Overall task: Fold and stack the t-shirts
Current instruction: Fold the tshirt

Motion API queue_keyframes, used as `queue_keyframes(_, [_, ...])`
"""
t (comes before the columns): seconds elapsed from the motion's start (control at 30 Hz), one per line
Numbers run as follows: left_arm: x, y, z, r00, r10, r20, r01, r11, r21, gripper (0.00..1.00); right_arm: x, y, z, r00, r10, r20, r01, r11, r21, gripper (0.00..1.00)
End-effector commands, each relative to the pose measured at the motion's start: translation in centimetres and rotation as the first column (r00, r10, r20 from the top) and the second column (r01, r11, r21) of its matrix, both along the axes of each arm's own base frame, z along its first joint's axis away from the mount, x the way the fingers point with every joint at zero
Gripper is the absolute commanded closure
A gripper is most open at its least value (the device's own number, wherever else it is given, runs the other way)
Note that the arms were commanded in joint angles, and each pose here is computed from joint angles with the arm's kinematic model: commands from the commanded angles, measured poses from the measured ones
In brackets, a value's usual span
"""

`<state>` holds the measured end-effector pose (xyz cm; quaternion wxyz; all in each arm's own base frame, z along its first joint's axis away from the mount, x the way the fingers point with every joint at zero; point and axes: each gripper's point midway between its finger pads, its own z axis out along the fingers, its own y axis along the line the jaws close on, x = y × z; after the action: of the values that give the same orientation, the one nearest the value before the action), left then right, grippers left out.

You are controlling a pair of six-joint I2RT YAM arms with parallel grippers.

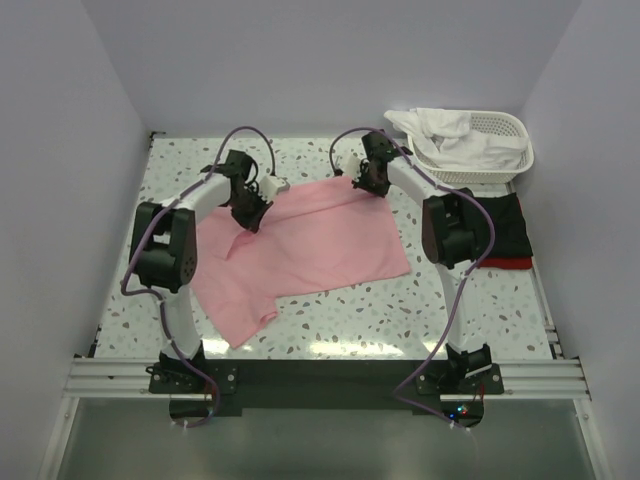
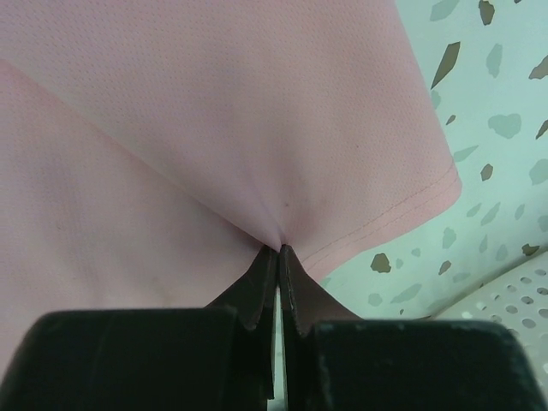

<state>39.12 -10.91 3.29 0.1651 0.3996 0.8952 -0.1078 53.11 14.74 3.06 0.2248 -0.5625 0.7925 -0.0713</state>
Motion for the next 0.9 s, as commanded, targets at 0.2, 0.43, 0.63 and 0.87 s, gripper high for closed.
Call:
queue_keyframes(0.2, [0.5,1.0,2.3,0.997,-0.026,0.074,0.025,0.999,0.025,1.00,-1.5,-0.6,4.1,0.998,0.060,0.025,-0.060,0.998,-0.016,1.00])
queue_keyframes(0.43, [-0.1,1.3,2.6,0.998,-0.040,0.050,0.040,0.999,-0.002,0.72,-3.2,-0.1,3.5,0.995,0.080,-0.052,-0.081,0.997,-0.008,0.68])
queue_keyframes(0.63, [1.5,4.9,6.1,0.990,0.119,0.072,-0.108,0.984,-0.138,0.50,-4.5,0.9,6.5,0.992,0.078,-0.099,-0.067,0.992,0.104,0.44])
queue_keyframes(0.87, [0.9,8.5,2.8,0.975,0.223,0.016,-0.222,0.974,-0.053,0.50,-4.1,2.0,5.9,0.991,-0.013,-0.135,0.035,0.986,0.163,0.45])
